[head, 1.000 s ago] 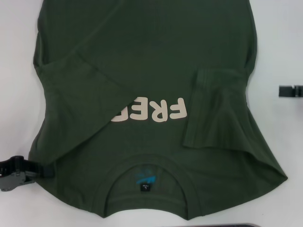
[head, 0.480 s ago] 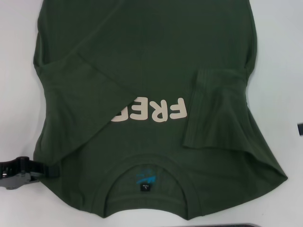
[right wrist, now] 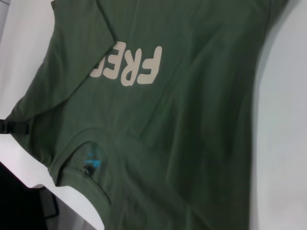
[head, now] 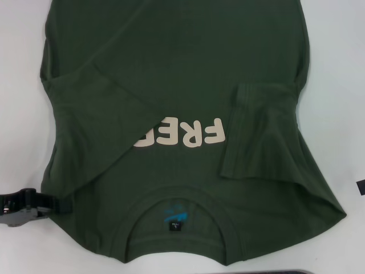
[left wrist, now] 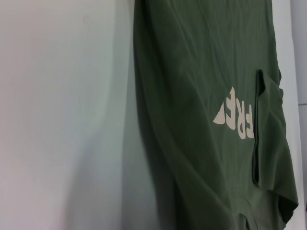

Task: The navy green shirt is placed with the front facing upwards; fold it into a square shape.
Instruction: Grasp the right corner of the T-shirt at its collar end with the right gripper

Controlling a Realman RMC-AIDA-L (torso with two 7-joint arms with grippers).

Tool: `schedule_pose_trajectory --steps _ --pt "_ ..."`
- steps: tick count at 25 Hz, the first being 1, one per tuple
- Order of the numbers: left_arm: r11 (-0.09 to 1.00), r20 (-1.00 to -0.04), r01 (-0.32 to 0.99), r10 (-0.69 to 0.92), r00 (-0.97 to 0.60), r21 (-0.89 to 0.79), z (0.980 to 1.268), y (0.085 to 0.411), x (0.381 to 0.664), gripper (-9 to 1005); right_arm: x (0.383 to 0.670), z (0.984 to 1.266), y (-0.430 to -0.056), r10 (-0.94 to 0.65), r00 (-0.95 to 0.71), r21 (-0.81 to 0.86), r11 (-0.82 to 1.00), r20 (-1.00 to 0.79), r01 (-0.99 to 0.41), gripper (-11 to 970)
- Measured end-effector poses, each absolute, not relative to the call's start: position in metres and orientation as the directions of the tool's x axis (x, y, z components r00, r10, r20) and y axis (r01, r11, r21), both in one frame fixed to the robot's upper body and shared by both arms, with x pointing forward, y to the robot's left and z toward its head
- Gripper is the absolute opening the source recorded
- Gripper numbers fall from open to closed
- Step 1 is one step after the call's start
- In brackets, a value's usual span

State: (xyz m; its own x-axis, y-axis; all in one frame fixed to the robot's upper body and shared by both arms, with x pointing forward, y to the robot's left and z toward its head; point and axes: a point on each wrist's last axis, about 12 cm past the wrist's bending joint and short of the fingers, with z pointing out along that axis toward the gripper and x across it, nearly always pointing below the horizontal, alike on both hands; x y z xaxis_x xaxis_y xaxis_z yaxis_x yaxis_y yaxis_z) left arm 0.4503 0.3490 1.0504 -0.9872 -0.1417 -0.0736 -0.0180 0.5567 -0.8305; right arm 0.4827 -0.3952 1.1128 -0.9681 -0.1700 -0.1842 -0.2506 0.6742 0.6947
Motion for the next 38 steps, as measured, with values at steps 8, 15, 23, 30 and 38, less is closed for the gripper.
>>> schedule_pose_trajectory --steps 8,15,23,30,38 --pt "0.556 -0.08 -0.01 -0.138 -0.987 -0.831 1.051 0.348 0.452 7 0.48 1.102 -0.384 -0.189 -0.97 0.723 0.648 -0.155 -0.242 915" --pt "0.557 -0.084 -0.005 -0.134 -0.987 -0.83 1.052 0.348 0.454 6 0.48 1.099 -0.382 -0.188 -0.972 0.718 0.656 -0.144 -0.233 914" --pt "0.559 -0.085 -0.002 -0.131 -0.988 -0.829 1.053 0.348 0.455 7 0.479 1.09 -0.376 -0.212 -0.971 0.716 0.661 -0.112 -0.227 915" --pt "0.559 -0.085 -0.002 -0.131 -0.988 -0.829 1.053 0.348 0.455 7 0.48 1.087 -0.375 -0.21 -0.972 0.711 0.667 -0.107 -0.223 915" --pt "0.558 -0.084 -0.003 -0.131 -0.988 -0.83 1.053 0.347 0.455 7 0.48 1.082 -0.371 -0.215 -0.973 0.71 0.671 -0.087 -0.212 915"
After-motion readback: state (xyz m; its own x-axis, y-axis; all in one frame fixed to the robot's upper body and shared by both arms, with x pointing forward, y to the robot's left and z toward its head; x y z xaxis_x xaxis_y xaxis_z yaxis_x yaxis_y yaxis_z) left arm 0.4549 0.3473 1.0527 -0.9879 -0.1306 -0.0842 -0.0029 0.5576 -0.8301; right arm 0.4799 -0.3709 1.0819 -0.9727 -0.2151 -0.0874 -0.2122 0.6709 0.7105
